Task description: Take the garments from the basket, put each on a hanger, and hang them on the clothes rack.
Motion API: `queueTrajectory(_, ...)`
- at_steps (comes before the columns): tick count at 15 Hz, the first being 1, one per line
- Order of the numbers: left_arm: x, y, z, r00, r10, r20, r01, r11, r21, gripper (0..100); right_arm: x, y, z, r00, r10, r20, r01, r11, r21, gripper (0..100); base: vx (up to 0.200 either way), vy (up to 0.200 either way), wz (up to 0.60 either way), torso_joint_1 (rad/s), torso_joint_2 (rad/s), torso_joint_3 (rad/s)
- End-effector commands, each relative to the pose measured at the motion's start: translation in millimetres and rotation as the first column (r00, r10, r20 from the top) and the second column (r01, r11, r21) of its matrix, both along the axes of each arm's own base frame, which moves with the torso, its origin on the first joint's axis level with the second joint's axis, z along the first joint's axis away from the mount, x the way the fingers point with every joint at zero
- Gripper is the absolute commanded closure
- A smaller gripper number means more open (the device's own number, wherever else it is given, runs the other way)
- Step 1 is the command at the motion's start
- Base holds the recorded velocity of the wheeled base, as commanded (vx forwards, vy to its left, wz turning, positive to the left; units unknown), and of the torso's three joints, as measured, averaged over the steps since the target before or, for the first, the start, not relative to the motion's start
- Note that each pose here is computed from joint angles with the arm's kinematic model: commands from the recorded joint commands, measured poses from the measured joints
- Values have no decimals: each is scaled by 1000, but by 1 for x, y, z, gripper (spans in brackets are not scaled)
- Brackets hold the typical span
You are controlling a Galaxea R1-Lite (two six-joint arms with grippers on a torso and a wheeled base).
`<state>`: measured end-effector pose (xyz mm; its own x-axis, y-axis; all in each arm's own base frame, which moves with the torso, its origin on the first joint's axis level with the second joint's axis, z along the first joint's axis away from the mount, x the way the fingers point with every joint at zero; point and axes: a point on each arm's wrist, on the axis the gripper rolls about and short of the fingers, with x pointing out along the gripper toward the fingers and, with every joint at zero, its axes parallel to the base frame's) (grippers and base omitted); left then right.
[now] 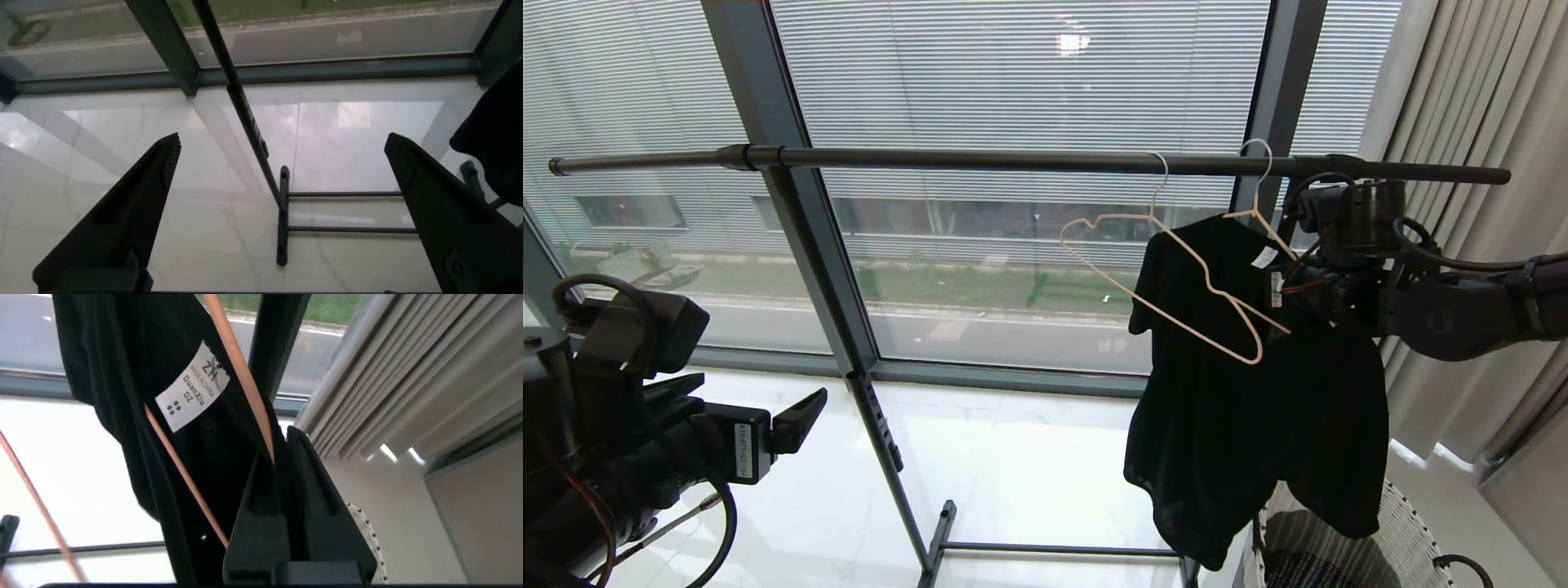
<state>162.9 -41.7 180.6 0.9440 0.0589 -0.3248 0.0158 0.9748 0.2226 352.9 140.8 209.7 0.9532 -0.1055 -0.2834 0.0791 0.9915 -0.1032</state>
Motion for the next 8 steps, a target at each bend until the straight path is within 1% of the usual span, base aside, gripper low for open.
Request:
queueTrajectory(1, 0, 0, 0, 1000, 0, -1, 0, 1000, 2, 0, 4, 2, -7, 1000, -2, -16, 2, 1000, -8, 100, 0, 0, 0, 0, 0, 0)
queueTrajectory(8, -1, 0, 1, 1000, 0, 3, 0, 1000, 0, 0, 4, 2, -8, 1000, -2, -13, 2, 1000, -6, 100, 0, 0, 0, 0, 0, 0)
